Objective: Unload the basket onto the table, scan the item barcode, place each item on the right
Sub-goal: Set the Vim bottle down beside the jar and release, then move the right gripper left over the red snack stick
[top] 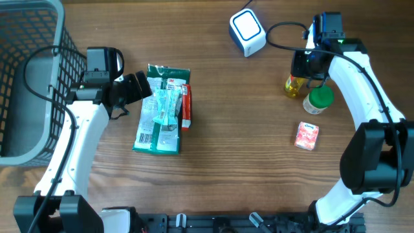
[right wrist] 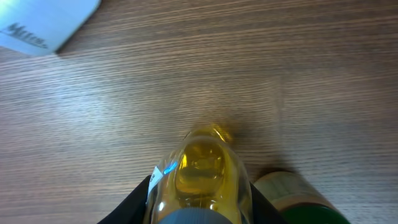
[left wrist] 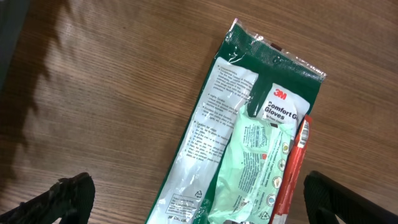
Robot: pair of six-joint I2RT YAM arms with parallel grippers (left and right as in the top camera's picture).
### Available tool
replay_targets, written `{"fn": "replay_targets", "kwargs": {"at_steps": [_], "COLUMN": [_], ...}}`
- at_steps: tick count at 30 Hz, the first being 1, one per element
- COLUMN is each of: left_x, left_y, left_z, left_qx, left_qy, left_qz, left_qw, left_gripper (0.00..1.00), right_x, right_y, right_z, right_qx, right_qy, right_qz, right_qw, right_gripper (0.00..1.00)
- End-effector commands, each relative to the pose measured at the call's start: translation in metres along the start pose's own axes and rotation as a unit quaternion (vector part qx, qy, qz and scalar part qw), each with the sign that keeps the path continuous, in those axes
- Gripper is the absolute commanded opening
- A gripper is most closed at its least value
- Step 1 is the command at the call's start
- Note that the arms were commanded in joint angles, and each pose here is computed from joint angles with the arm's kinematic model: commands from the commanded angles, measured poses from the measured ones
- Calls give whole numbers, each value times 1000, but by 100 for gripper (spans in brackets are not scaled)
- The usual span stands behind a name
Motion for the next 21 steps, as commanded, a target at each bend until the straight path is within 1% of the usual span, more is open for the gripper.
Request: {"fn": "replay_targets", "kwargs": {"at_steps": [1,2,3,4,7,9,11,14,16,18,21], "left_x": [-3,-3,-3,-3,-3,-3,-3,-3,-3,-3,-3], "left_y": [-5,-5,-5,-5,-5,-5,-5,-5,-5,-5,-5], "left_z": [1,1,1,1,1,1,1,1,1,1,1], "left_qx": [-7,-7,-7,-7,-7,-7,-7,-7,-7,-7,-7], "left_qy": [-3,-3,-3,-3,-3,-3,-3,-3,-3,-3,-3], "left_qz": [-9,-9,-8,-8,-9,-9,-9,-9,-9,-9,-8], "left_qw": [1000,1000,1000,1000,1000,1000,1000,1000,1000,1000,1000], "left_gripper": [100,100,100,100,100,100,100,100,100,100,100], "right_x": [-2,-2,-2,-3,-15,-35,-79,-139,-184,-217,-237], "right_y": [0,2,2,2,-3,-12,-29,-40,-36,-19,10], "right_z": [-7,-6,-6,-5,-4,-3,0,6,21,46,93], "right_qx": [-3,-3,-4,-4,-4,-3,0,5,-2,-30,-73], "right_qy": [27,28,28,26,23,18,5,-14,-56,-123,-245], "right_qz": [-3,0,1,0,-16,-42,-103,-175,-220,-236,-200], "right_qw": [1000,1000,1000,1000,1000,999,995,985,974,964,946], "right_gripper": [42,66,87,100,100,100,100,100,100,100,100]}}
Point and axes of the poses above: each gripper's point midway between its finger pads, its own x axis out along the fingers, its own z axis along the line the jaws close on, y = z × x, the point moved 4 cm from there along -x, back along the fingers, and after that the axes turned 2 degrees about x, right-handed, at the moved point
